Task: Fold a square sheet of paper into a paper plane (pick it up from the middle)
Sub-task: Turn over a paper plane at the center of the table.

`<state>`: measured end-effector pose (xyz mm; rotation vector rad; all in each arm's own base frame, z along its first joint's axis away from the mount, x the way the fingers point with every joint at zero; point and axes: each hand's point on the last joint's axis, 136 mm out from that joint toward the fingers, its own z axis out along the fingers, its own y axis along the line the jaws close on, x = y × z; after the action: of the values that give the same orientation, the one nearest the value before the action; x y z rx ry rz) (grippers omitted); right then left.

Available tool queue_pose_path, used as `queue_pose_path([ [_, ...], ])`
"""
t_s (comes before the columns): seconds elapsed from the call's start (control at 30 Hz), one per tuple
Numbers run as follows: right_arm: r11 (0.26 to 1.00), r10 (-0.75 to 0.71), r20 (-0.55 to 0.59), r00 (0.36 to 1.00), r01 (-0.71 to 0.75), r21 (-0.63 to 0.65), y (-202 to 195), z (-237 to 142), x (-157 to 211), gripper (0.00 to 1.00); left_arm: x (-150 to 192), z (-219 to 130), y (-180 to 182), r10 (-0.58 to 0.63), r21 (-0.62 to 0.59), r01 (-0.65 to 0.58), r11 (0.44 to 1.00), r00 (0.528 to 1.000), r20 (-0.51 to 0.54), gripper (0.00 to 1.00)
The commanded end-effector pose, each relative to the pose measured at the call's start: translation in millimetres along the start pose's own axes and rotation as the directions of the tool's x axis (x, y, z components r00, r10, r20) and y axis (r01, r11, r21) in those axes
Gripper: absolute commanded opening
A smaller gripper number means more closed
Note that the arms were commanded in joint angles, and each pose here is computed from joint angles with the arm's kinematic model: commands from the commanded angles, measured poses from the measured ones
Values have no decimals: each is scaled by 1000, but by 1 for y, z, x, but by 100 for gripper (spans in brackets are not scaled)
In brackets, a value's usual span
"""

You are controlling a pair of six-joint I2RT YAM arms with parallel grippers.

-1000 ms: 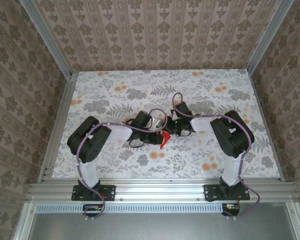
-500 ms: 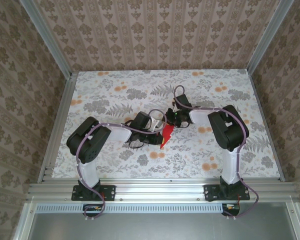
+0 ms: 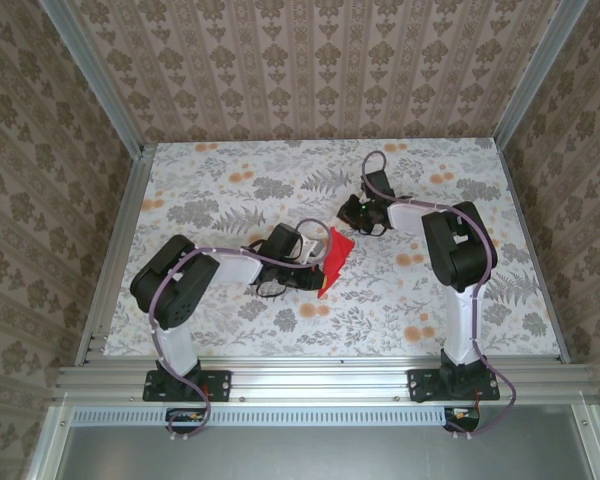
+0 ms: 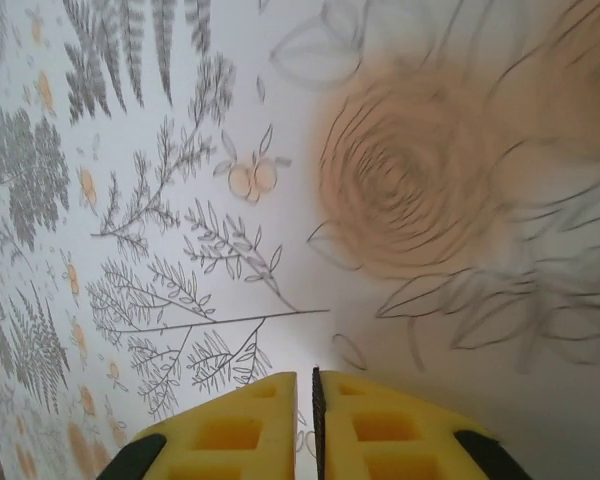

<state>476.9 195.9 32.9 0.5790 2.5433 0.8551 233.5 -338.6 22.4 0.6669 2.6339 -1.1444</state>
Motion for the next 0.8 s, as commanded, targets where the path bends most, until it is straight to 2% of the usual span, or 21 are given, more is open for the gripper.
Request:
queue_pose_path([
  [0.0,995,-101,91,991,103,-12,33,-51,-16,23,-2,-16,5,-14,-99,12,995,1000,-16,14],
  [0.1,991,-132,154,979,128,33,29,-91,-13,37,-29,-34,-13,42,-117,-35,992,998,56,31],
  [0.23,988,-142,204,968,125,96,5,-126,4,55,-47,-50,-20,116,-229,-92,969,989,92,44],
  [0.4,979,-143,290,946,93,181,-33,-165,20,72,-53,-49,-15,231,-445,-200,873,973,16,57],
  [0.6,978,-127,369,921,53,204,-59,-198,36,85,-55,-23,-14,266,-496,-266,827,961,-72,61],
  [0.77,977,-123,380,917,44,209,-67,-209,42,86,-59,-6,0,225,-538,-254,804,967,-120,59],
])
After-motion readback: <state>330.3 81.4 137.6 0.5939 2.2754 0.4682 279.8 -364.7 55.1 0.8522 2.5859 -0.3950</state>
